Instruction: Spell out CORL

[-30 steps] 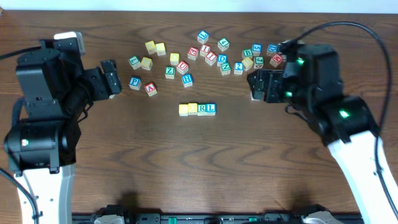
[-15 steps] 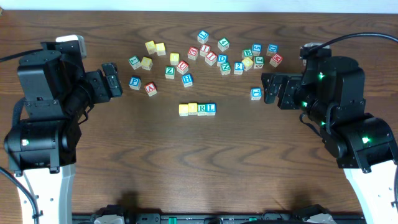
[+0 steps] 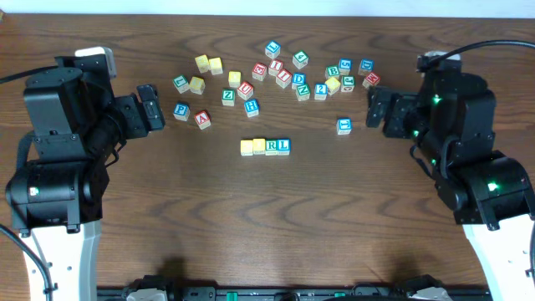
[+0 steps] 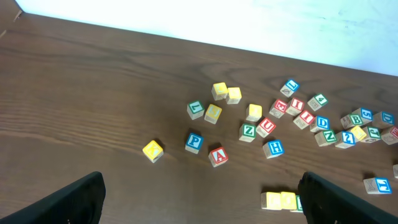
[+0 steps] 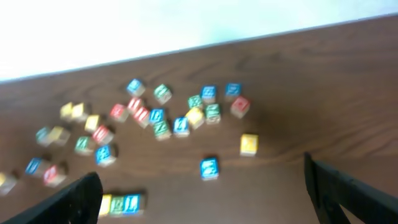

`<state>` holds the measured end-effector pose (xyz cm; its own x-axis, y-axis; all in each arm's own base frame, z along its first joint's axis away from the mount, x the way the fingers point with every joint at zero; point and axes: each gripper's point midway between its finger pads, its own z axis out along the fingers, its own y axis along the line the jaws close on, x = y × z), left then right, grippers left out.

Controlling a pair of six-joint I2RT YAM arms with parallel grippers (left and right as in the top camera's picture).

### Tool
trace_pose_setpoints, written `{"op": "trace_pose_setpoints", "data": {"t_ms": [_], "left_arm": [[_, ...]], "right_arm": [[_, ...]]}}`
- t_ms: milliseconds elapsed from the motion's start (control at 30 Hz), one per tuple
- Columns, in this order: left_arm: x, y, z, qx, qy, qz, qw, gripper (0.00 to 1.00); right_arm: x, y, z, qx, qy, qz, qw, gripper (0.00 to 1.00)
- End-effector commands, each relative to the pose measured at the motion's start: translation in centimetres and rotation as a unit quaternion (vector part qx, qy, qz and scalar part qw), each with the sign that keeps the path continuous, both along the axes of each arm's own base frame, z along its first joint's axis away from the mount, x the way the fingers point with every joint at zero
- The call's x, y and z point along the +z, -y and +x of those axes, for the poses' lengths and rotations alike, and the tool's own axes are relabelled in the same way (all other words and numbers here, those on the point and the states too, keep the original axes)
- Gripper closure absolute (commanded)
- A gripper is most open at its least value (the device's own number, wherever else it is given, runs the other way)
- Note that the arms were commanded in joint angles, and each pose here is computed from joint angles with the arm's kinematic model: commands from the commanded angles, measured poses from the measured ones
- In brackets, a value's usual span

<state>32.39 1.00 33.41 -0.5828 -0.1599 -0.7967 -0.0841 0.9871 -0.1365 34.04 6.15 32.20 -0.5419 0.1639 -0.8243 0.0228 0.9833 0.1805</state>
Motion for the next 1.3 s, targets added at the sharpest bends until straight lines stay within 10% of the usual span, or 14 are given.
{"op": "trace_pose_setpoints", "data": {"t_ms": [0, 567, 1267], "left_arm": [[0.6, -0.3, 0.0, 0.005, 0.006, 0.003, 1.0, 0.02], [0.6, -0.3, 0.0, 0.005, 0.006, 0.003, 1.0, 0.02], [0.6, -0.3, 0.0, 0.005, 0.006, 0.003, 1.0, 0.02]], "right_arm": [[0.3, 2.2, -0.6, -0.013, 0.031, -0.017, 0.999, 0.01], [-8.5, 6.8, -8.4, -0.051, 0.266, 0.018, 0.963, 0.01], [-16.5, 6.7, -9.4, -0.049, 0.244, 0.015, 0.968, 0.01]]}}
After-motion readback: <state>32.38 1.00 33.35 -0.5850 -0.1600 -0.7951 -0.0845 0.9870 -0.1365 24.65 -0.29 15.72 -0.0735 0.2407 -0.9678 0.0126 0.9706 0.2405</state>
